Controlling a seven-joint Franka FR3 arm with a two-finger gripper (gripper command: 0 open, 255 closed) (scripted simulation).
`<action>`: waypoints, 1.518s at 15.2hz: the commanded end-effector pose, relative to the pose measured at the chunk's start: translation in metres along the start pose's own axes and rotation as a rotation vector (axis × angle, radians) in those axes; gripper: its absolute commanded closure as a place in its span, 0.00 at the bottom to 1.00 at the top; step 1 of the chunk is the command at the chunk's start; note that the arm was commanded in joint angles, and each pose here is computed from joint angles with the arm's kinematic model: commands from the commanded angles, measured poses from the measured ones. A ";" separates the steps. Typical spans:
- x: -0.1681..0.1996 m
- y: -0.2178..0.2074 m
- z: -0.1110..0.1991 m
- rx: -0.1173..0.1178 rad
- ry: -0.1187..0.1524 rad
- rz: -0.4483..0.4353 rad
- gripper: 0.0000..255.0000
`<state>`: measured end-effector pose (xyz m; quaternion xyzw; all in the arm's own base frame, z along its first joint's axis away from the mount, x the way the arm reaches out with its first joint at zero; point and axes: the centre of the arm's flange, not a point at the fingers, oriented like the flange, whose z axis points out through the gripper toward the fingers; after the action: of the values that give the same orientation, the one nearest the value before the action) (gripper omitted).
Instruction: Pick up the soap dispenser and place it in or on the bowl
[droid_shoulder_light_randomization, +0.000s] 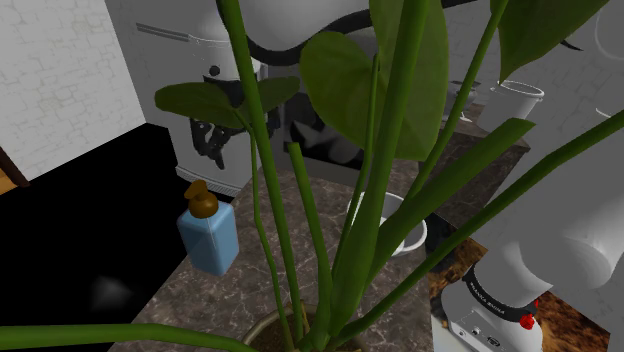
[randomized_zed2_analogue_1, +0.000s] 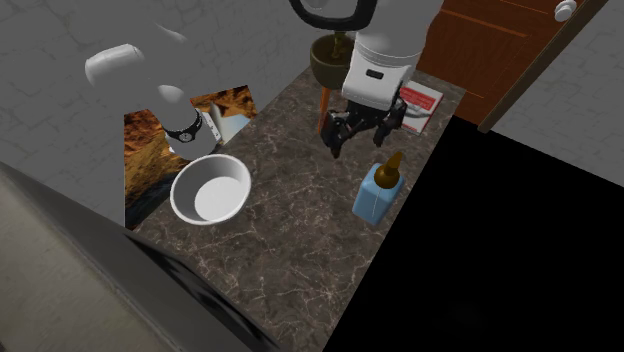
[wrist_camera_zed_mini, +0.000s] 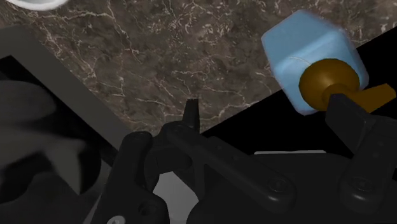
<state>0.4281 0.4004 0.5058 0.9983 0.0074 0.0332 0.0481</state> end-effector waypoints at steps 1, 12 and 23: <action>0.008 -0.026 0.006 0.000 -0.009 0.000 0.00; 0.023 -0.097 0.050 0.001 -0.034 -0.010 0.00; 0.023 -0.097 0.064 0.001 -0.034 -0.010 1.00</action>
<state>0.4539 0.4911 0.4349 0.9987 0.0118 0.0158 0.0478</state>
